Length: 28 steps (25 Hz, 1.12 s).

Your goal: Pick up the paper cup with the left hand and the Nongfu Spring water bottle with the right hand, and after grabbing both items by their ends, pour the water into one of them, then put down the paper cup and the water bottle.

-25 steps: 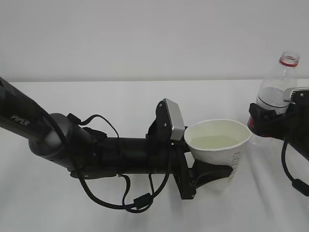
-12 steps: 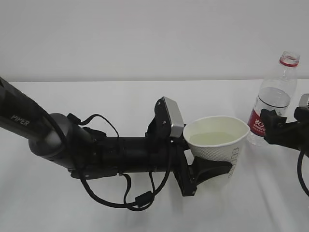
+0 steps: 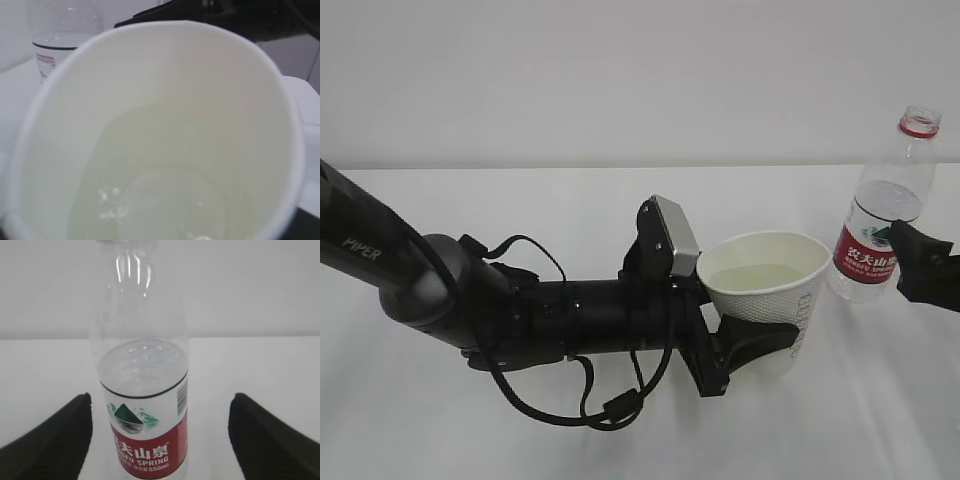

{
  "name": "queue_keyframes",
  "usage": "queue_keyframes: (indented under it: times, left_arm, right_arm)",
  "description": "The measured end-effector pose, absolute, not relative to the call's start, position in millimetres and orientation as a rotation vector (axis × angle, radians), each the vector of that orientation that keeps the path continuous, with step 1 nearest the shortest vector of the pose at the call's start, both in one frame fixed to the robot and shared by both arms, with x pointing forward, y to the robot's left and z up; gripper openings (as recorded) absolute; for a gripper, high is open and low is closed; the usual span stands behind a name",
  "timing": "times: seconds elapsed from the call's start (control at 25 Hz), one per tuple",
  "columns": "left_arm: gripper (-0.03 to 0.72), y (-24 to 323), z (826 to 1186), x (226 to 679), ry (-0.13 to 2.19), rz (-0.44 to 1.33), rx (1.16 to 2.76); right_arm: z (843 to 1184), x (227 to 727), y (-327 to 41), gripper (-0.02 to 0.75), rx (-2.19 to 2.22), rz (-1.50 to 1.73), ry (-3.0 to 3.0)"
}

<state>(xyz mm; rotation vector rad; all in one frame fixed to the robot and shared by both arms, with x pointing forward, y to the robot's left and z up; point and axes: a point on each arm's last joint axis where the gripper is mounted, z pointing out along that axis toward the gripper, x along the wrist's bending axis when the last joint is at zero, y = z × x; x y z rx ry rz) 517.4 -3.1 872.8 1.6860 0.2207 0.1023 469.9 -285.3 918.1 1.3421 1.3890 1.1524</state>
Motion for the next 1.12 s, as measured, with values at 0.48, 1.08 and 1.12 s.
queue_keyframes:
  times: [0.48, 1.08, 1.12]
  left_arm:
    - [0.491, -1, 874, 525, 0.253, 0.199, 1.675]
    - [0.482, 5, 869, 538, 0.406, 0.307, 1.705]
    - [0.482, 5, 869, 539, 0.422, 0.315, 1.698]
  right_arm:
    - [922, 464, -287, 0.629, 1.351, 1.156, 1.356]
    - [919, 459, -290, 0.621, 1.353, 1.11, 1.369]
    - [919, 459, -290, 0.619, 1.351, 1.108, 1.37]
